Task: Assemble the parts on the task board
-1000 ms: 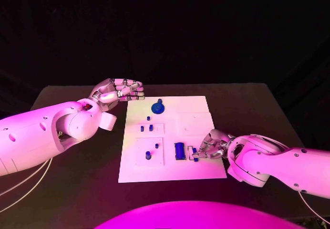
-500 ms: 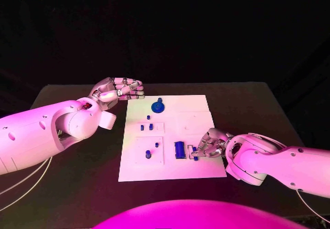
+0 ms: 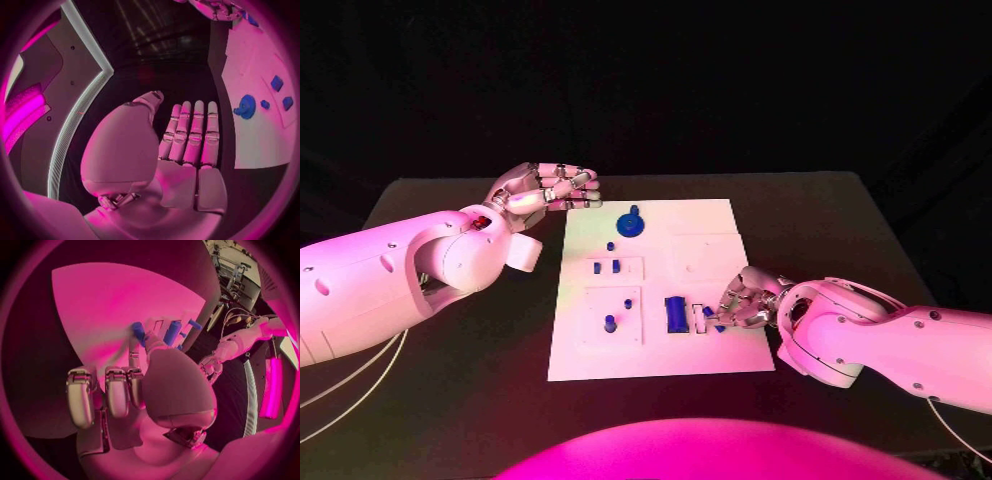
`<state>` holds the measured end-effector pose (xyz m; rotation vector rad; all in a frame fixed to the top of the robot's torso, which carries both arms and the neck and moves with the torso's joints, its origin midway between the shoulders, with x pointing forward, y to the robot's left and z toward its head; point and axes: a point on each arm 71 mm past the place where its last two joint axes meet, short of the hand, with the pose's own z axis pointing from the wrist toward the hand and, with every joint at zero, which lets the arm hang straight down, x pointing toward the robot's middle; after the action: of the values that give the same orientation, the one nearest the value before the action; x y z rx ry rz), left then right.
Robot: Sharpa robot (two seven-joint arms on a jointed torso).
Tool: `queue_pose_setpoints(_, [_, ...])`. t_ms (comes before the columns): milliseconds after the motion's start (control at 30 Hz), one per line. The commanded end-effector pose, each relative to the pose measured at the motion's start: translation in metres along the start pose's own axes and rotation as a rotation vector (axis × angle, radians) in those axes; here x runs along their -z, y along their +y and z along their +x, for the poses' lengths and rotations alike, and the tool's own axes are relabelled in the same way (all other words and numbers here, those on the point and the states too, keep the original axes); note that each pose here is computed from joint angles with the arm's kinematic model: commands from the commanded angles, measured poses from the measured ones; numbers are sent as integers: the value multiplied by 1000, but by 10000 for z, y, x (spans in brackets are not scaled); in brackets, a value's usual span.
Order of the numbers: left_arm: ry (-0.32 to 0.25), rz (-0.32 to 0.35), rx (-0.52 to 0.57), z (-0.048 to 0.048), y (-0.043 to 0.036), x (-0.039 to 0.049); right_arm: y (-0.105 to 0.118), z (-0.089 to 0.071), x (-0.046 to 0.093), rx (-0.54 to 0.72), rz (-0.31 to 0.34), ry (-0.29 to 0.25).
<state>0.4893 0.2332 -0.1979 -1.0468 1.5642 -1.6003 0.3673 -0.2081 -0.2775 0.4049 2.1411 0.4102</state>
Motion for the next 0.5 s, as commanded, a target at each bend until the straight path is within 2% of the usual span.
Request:
queue_pose_setpoints(33, [16,2,9,18,-3,-2,-48,28,-4,24,15,13])
queue_pose_setpoints(300, [17,-1,9,13,0,-1,-63,18,1,28,17,9])
queue_pose_setpoints(500, [18,-1,10,14,0,-1,-42,-2,2,107,-11,-21])
